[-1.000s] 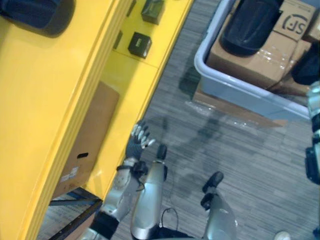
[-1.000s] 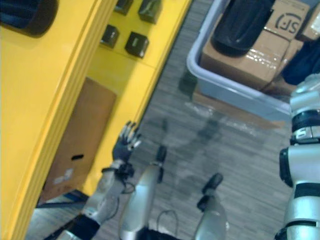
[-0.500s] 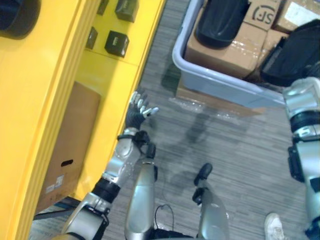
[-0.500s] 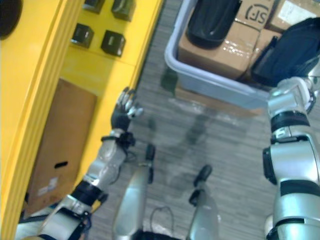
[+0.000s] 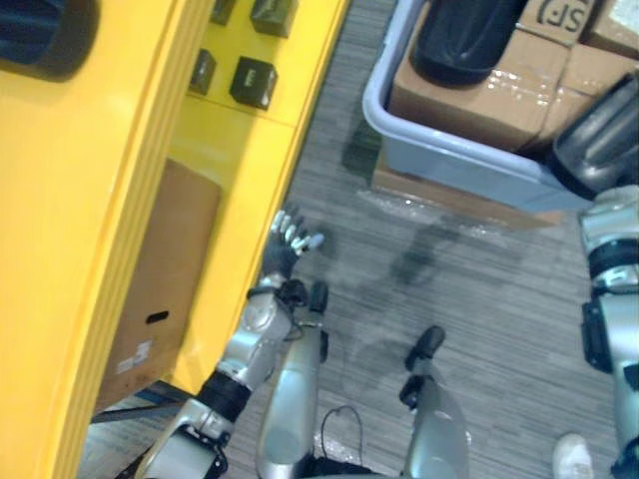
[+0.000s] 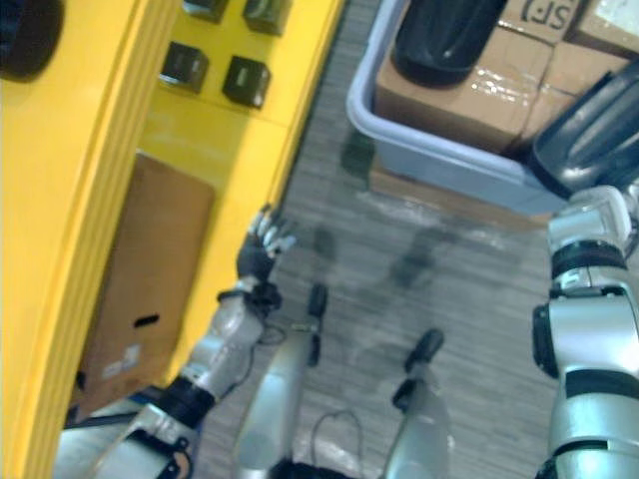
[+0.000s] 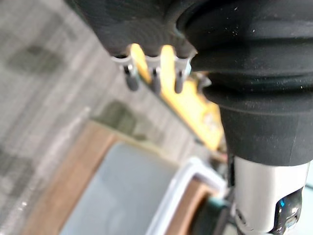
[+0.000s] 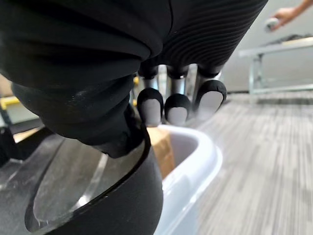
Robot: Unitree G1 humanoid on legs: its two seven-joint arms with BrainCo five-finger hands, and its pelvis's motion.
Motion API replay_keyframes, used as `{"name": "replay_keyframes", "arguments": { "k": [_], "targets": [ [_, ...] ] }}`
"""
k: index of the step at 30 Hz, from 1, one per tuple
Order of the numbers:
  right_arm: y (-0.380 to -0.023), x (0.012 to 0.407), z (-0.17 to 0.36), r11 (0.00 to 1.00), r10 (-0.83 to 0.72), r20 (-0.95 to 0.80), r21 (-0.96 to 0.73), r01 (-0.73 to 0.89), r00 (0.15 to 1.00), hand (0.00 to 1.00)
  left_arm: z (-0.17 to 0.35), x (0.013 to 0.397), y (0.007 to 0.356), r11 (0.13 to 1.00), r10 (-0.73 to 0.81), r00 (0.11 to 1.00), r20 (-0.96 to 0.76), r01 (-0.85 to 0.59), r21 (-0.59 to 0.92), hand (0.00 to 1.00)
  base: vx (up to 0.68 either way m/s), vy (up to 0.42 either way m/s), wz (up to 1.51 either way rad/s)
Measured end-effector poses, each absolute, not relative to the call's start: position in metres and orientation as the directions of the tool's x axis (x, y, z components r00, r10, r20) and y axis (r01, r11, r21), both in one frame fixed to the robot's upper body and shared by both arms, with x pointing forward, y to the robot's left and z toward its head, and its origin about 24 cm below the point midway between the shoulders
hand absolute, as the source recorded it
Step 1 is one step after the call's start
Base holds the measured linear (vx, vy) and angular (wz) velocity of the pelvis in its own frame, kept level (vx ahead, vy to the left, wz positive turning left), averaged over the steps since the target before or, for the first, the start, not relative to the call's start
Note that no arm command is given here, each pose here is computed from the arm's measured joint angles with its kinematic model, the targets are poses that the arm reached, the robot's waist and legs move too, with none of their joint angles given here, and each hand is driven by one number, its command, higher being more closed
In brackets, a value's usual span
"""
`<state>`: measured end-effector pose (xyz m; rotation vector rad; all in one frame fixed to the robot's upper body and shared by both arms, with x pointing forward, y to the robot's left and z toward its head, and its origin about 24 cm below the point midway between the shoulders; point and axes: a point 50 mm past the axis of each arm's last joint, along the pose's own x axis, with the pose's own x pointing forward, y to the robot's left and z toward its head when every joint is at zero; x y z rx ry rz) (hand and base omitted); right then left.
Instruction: Walk over and take plastic housings, then place them on the shelf
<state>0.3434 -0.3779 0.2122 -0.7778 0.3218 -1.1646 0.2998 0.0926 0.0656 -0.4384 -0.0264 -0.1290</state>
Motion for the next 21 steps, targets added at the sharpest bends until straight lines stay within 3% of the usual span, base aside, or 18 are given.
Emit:
{"name": "replay_keyframes", "arguments": {
  "k": [4, 9, 21],
  "targets": [
    [-0.402, 0.323, 0.227, 0.047, -0.936, 0.232, -0.665, 0.745, 0.266, 1.0, 0.042, 0.283, 0.086, 0.887, -0.144, 0.989, -0.036, 0.113, -0.447, 0.0, -0.02, 0.007, 0.04],
    [-0.406, 0.318, 0.229, 0.022, -0.945, 0.24, -0.628, 0.778, 0.22, 1.0, 0.017, 0.262, 0.083, 0.885, -0.192, 0.973, -0.126, 0.116, -0.451, 0.0, 0.0, 0.0, 0.0],
    [-0.415, 0.304, 0.261, -0.153, -0.905, 0.419, -0.472, 0.869, 0.068, 1.0, 0.001, 0.241, 0.077, 0.864, -0.236, 0.957, -0.171, 0.127, -0.487, 0.0, -0.01, 0.0, 0.05]
  ]
}}
